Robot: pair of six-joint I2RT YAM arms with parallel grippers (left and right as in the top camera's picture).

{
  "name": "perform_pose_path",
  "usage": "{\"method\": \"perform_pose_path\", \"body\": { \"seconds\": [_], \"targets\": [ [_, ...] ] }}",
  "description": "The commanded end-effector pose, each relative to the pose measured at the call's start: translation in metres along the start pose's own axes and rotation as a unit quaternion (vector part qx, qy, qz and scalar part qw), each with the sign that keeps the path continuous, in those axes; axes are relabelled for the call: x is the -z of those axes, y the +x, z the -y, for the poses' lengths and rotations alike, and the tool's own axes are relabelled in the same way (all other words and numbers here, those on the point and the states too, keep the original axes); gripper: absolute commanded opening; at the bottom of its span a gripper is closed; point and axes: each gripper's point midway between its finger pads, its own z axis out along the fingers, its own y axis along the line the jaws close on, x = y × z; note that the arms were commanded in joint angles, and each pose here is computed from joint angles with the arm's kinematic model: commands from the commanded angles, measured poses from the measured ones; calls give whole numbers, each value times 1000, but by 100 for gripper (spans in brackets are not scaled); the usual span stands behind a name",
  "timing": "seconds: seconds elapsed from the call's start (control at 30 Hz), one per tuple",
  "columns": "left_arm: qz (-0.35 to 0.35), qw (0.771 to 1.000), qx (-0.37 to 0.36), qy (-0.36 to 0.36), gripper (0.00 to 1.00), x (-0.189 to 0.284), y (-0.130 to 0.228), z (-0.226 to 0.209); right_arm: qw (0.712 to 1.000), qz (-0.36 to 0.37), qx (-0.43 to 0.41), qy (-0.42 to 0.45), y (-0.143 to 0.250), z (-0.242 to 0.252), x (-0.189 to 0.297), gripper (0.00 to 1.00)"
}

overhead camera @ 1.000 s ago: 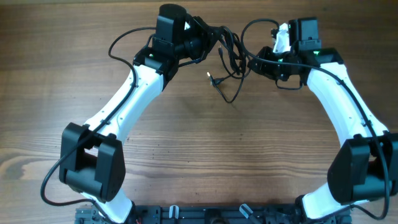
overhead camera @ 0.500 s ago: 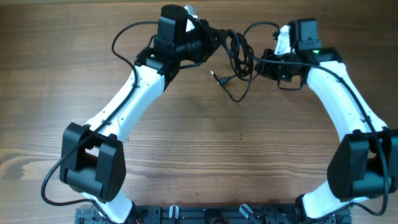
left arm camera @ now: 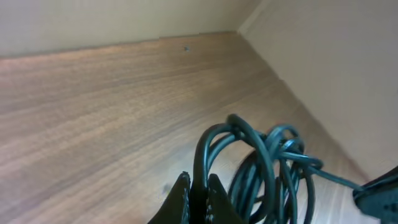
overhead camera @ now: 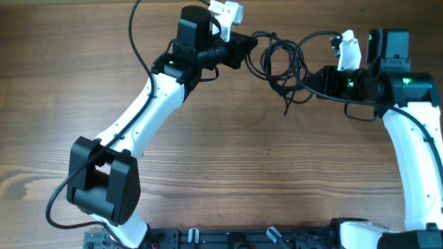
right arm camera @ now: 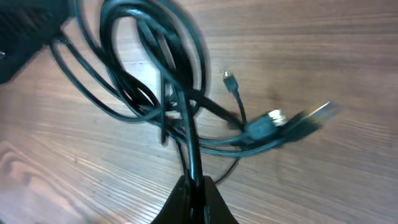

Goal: Untangle cables

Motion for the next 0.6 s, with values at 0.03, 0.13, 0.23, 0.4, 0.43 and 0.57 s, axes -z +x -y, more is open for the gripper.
{"method": "perform_pose_path", "body": {
  "seconds": [0.03, 0.13, 0.23, 0.4, 0.43, 0.57],
  "targets": [
    [3, 997, -63, -55, 4, 3, -2, -24, 982, 19, -48, 183, 0, 60, 25, 4],
    [-4, 996, -57, -75, 4, 4, 2, -31, 953, 38, -97, 285, 1, 92, 42, 4],
    [-8, 995, -55, -79, 4, 4, 4, -33, 915, 76, -153, 366, 0, 117, 62, 4],
    [-7, 994, -54, -96, 4, 5, 3, -39, 844, 144, -208, 473, -5, 145, 98, 4],
    [-7, 993, -54, -101, 4, 5, 4, -40, 833, 155, -208, 488, -7, 149, 104, 4],
    [-17, 993, -60, -103, 4, 6, 8, -42, 777, 237, -233, 535, -24, 159, 131, 4]
  ]
}}
